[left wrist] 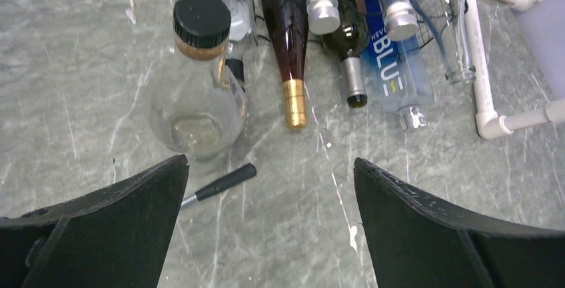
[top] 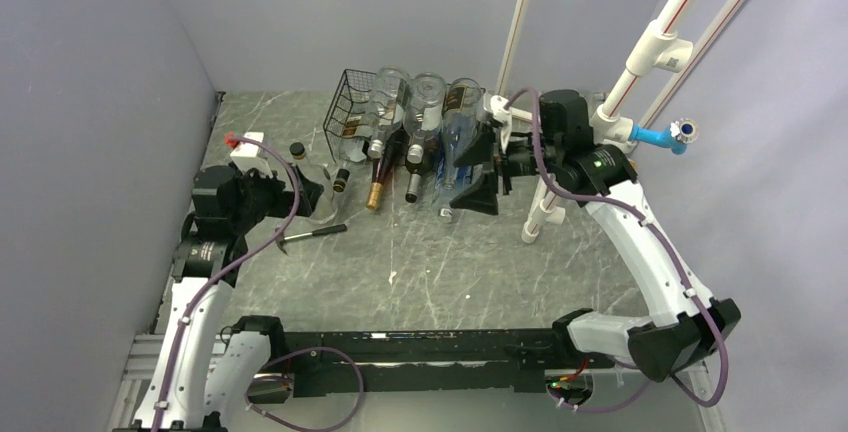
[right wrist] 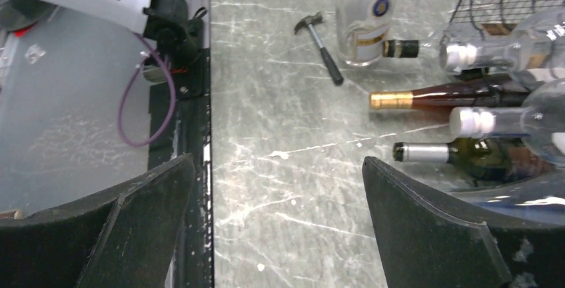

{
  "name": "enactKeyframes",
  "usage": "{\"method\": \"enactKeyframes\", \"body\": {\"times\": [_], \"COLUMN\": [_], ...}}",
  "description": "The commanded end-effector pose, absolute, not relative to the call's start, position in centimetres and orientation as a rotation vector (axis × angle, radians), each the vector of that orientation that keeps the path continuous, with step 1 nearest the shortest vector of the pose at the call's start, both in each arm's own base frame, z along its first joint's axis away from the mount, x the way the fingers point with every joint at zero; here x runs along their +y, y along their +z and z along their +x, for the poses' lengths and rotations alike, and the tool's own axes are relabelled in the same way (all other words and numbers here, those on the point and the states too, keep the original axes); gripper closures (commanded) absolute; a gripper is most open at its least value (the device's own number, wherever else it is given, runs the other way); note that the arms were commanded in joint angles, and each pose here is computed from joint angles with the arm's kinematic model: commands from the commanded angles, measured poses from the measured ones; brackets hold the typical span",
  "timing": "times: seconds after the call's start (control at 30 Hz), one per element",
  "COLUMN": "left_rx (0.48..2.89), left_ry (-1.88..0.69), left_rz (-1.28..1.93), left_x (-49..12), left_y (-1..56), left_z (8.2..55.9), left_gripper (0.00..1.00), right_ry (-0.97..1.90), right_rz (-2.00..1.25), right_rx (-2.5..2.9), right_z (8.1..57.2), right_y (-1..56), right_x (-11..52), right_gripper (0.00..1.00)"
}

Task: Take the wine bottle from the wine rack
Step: Place the wine bottle at the center of the board, then pick up the wine bottle from the center of the board.

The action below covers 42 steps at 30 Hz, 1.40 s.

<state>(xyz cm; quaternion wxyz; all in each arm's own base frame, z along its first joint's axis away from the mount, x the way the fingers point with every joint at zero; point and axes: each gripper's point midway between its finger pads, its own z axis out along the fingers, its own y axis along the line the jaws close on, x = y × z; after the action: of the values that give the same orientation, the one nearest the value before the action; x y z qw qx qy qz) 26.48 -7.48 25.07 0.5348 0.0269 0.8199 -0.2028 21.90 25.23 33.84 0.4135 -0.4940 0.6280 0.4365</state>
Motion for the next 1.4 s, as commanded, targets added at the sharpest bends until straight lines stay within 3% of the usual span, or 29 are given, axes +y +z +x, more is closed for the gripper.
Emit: {"method": "enactKeyframes", "body": {"times": [0.0, 0.3, 0.63, 1.07, 1.23, 1.37], "left_rx": [1.767, 1.679, 1.758, 1.763, 1.726, 1.736], "left_ry": [-0.442, -0.366, -0.351, -0.445, -0.424, -0.391], "left_rz": [0.087, 0.099, 0.024, -0.020, 0.050, 0.064], "left_x": [-7.1, -6.2, -5.4, -6.4, -6.6, -6.2], "left_y": [28.3, 28.3, 27.0, 26.0, 26.7, 26.3], "left_z": [28.6, 30.3, 31.7, 33.8, 34.8, 35.8], "left_gripper": [0.00, 0.01, 0.00, 0.01, 0.05, 0.15], "right_ry": [1.189, 1.097, 0.973, 0.888, 0.898, 0.877], "right_rz": [-1.315, -1.210, -1.191, -1.255, -1.284, -1.296], "right_rx": [1.389, 1.561, 1.655, 1.632, 1.634, 1.646], "right_z": [19.4, 21.9, 23.8, 22.9, 22.6, 22.9], "right_y": [35.0, 30.9, 27.7, 25.5, 24.5, 23.6], "right_x": [24.5, 24.0, 25.3, 26.5, 26.8, 26.9], "right_gripper": [0.00, 0.00, 0.00, 0.00, 0.00, 0.00]}}
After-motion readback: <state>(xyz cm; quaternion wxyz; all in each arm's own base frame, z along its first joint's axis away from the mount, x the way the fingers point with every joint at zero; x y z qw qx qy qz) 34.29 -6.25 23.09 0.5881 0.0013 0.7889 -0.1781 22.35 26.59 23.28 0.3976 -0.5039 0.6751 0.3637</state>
